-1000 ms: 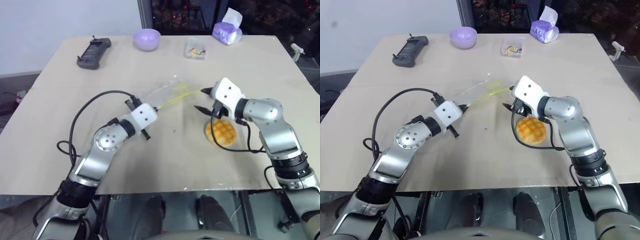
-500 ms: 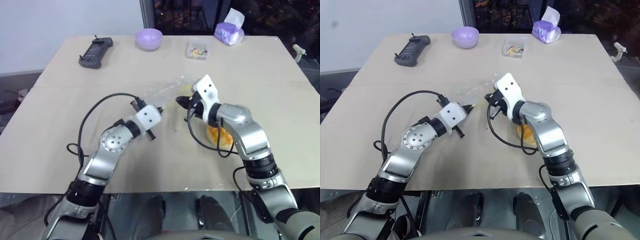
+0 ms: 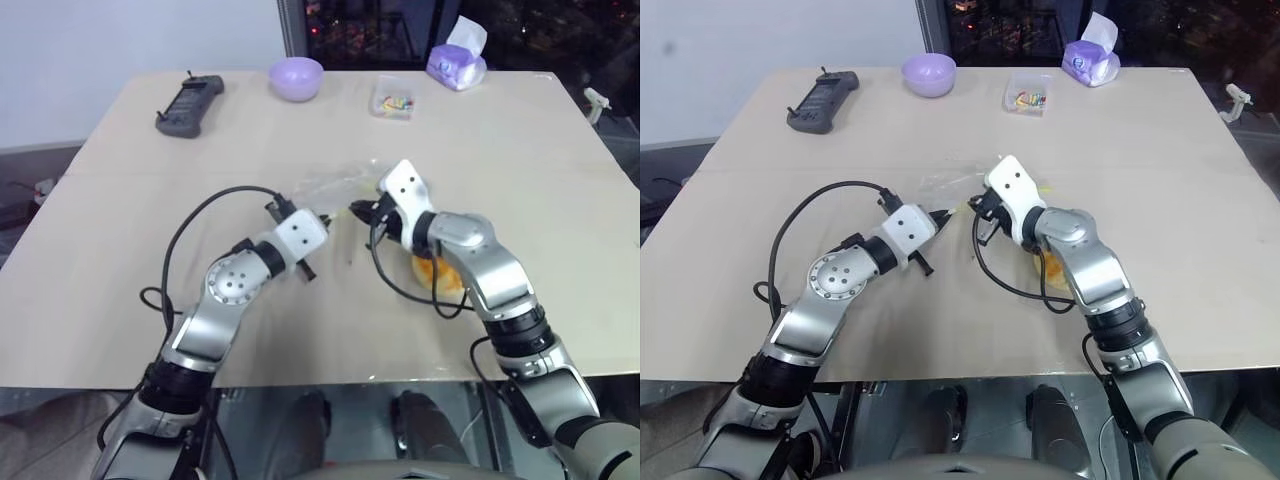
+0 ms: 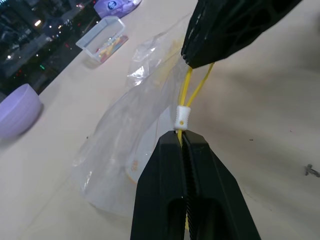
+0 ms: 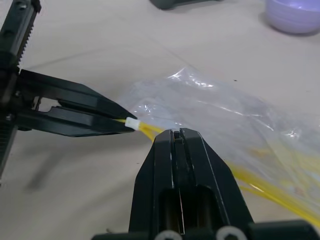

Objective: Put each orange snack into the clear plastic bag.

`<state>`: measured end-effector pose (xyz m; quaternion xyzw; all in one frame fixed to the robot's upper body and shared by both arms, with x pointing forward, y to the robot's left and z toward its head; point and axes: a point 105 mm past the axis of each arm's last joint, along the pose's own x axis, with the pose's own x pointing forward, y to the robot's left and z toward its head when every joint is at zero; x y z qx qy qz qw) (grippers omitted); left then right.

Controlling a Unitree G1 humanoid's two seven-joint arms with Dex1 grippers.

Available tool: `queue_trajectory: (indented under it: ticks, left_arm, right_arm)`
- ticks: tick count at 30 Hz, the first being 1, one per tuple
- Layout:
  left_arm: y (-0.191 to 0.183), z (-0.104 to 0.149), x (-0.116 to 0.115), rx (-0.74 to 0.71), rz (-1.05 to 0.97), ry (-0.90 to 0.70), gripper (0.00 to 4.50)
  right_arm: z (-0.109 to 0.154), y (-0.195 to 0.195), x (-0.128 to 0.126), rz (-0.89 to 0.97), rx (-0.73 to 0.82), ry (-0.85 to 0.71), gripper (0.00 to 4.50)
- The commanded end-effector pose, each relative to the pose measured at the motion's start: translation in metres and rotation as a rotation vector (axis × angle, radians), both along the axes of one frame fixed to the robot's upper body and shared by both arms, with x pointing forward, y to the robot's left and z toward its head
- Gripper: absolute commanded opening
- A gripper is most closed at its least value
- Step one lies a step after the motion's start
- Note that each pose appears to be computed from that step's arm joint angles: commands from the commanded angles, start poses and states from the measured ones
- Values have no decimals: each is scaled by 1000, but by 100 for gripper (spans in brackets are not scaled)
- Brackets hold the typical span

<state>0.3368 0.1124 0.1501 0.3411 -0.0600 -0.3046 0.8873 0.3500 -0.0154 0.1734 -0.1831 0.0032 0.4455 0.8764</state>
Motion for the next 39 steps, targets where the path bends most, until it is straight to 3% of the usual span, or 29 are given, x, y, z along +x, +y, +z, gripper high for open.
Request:
queue_trajectory:
  ticks: [1, 17, 25, 33, 35, 39]
  left_arm:
    - [1, 16, -3, -17, 1, -54, 0]
    - [0, 17, -4, -1, -18, -57, 0]
    - [-12, 18, -12, 24, -106, -95, 0]
    - [-18, 13, -19, 33, -164, -81, 0]
    - [-18, 11, -21, 21, -173, -69, 0]
    - [-23, 9, -21, 9, -202, -45, 0]
  right_arm:
    - [12, 5, -9, 61, 25, -59, 6]
    - [9, 0, 3, -4, 61, -14, 6]
    - [-4, -9, 15, -119, 146, 197, 6]
    - [-5, -23, 35, -268, 234, 277, 6]
    - [-8, -26, 39, -307, 231, 272, 6]
    - [-3, -26, 48, -354, 71, 29, 6]
